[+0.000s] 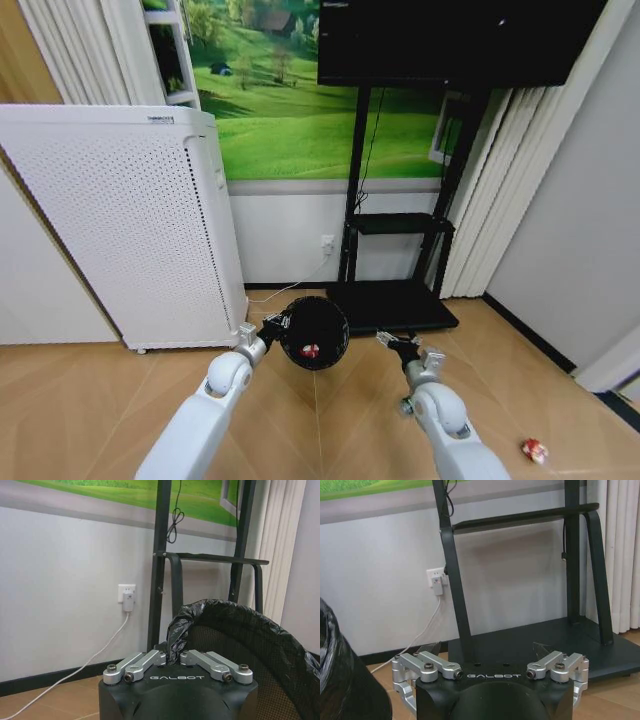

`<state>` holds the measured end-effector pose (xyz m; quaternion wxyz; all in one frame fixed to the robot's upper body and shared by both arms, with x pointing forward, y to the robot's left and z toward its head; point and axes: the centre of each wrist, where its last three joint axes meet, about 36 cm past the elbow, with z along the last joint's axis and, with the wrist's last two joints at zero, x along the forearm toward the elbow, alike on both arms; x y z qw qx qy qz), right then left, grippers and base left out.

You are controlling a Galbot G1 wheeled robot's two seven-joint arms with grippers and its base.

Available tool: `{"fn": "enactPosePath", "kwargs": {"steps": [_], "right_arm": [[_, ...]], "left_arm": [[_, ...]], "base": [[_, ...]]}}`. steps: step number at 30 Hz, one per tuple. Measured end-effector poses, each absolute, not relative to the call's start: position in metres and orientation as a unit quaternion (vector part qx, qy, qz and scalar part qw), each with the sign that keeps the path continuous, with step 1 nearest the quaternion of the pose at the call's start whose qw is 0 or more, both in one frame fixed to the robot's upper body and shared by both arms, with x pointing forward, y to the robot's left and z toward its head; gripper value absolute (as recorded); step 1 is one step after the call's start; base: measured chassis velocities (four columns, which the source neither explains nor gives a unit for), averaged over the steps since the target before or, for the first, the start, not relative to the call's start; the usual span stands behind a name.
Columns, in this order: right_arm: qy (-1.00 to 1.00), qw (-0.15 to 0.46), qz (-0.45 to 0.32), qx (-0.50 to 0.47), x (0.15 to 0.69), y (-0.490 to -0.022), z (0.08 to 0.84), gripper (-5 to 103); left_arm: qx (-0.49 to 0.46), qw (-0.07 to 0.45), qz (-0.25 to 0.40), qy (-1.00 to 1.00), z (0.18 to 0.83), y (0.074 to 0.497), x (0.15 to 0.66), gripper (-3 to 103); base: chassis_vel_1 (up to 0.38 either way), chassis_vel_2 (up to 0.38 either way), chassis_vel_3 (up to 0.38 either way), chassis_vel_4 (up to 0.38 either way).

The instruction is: Pick up the trash bin and place the garbage on the floor into it.

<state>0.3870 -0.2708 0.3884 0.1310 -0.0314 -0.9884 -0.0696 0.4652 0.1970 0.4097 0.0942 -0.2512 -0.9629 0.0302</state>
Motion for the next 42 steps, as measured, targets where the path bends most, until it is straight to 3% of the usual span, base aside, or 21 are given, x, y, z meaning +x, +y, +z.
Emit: {"fn": "enactPosePath", "kwargs": {"steps": [10, 19, 22, 27, 32, 34, 42], "right_arm": [[-0.988, 0.132, -0.071, -0.026, 0.387, -0.268, 0.384, 100], [-0.993, 0.096, -0.060, -0.029, 0.381, -0.263, 0.392, 100], [-0.989, 0.115, -0.080, -0.047, 0.379, -0.263, 0.390, 100], [-0.956, 0.216, -0.161, -0.115, 0.373, -0.248, 0.356, 100], [-0.923, 0.283, -0.192, -0.179, 0.374, -0.239, 0.323, 100], [-0.887, 0.341, -0.203, -0.235, 0.381, -0.234, 0.291, 100], [-0.847, 0.397, -0.221, -0.275, 0.395, -0.223, 0.254, 100]], "left_arm": [[-0.251, 0.092, 0.031, -0.963, 0.413, 0.199, 0.466, 7], [-0.251, 0.094, 0.038, -0.963, 0.411, 0.199, 0.462, 7], [-0.247, 0.093, 0.038, -0.964, 0.412, 0.201, 0.461, 7], [-0.241, 0.085, 0.040, -0.966, 0.421, 0.205, 0.458, 7], [-0.238, 0.082, 0.043, -0.967, 0.424, 0.206, 0.456, 7], [-0.238, 0.080, 0.043, -0.967, 0.426, 0.204, 0.455, 7], [-0.243, 0.078, 0.052, -0.965, 0.429, 0.192, 0.451, 7]], "base": [[-0.204, -0.209, 0.209, 0.204], [-0.126, -0.138, 0.112, 0.132], [0.032, 0.027, -0.036, -0.020], [0.039, 0.033, -0.024, -0.029], [0.000, 0.000, 0.000, 0.000], [0.000, 0.000, 0.000, 0.000], [0.000, 0.000, 0.000, 0.000]]}}
